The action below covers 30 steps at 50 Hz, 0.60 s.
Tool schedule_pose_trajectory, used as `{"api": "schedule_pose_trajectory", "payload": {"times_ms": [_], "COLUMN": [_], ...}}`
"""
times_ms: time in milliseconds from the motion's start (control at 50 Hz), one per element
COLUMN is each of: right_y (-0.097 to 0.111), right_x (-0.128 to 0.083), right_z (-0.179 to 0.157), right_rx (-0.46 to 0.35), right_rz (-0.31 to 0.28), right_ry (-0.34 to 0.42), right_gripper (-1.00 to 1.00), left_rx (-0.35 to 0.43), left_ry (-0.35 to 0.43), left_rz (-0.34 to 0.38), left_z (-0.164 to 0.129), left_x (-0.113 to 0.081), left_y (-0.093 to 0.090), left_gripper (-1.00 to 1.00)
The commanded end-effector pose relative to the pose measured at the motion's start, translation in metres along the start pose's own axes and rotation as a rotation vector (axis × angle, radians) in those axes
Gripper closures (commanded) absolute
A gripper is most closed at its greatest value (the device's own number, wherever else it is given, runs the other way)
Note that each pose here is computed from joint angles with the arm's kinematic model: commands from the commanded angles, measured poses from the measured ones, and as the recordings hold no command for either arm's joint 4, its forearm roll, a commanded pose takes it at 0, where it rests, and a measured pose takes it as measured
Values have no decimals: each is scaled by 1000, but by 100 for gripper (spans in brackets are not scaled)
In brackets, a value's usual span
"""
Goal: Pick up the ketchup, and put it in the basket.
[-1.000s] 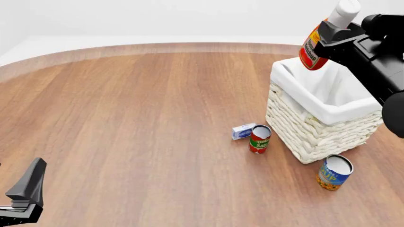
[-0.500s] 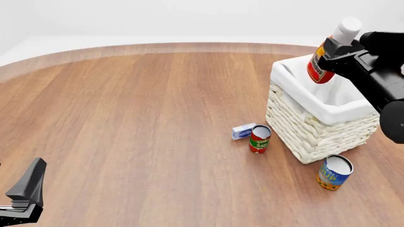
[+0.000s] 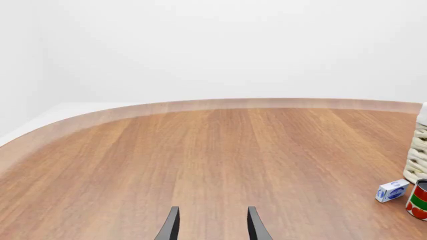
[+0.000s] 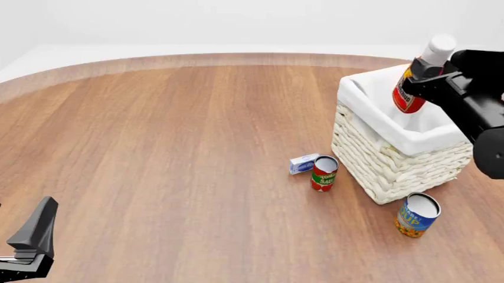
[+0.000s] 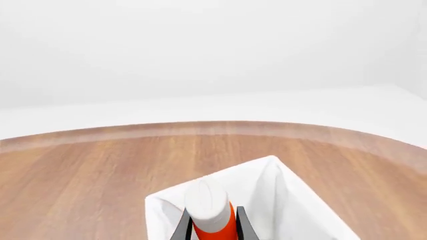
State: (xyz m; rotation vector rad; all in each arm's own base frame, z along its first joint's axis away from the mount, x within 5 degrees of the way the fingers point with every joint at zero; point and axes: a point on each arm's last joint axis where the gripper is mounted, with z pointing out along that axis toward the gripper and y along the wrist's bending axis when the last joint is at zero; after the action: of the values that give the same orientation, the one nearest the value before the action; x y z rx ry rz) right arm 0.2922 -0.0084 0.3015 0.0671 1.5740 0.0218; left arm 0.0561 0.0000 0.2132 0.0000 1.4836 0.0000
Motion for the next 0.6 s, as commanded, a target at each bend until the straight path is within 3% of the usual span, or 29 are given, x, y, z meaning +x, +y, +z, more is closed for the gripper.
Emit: {"api": "schedule_pose_trajectory", "payload": {"times_ms": [20,600], "right_y": [-4,-13], "right_x": [7,17], "right_z": [7,12], "right_rx": [15,41], "right_rz": [12,13], "right_ry": [16,40], "right_gripper": [100,100], "left_rx": [0,0], "left_ry": [0,0], "left_rz": [0,0], "left_z": [0,0], "left_x": [0,0], "left_y": [0,0], "left_gripper": [-100,-100]}}
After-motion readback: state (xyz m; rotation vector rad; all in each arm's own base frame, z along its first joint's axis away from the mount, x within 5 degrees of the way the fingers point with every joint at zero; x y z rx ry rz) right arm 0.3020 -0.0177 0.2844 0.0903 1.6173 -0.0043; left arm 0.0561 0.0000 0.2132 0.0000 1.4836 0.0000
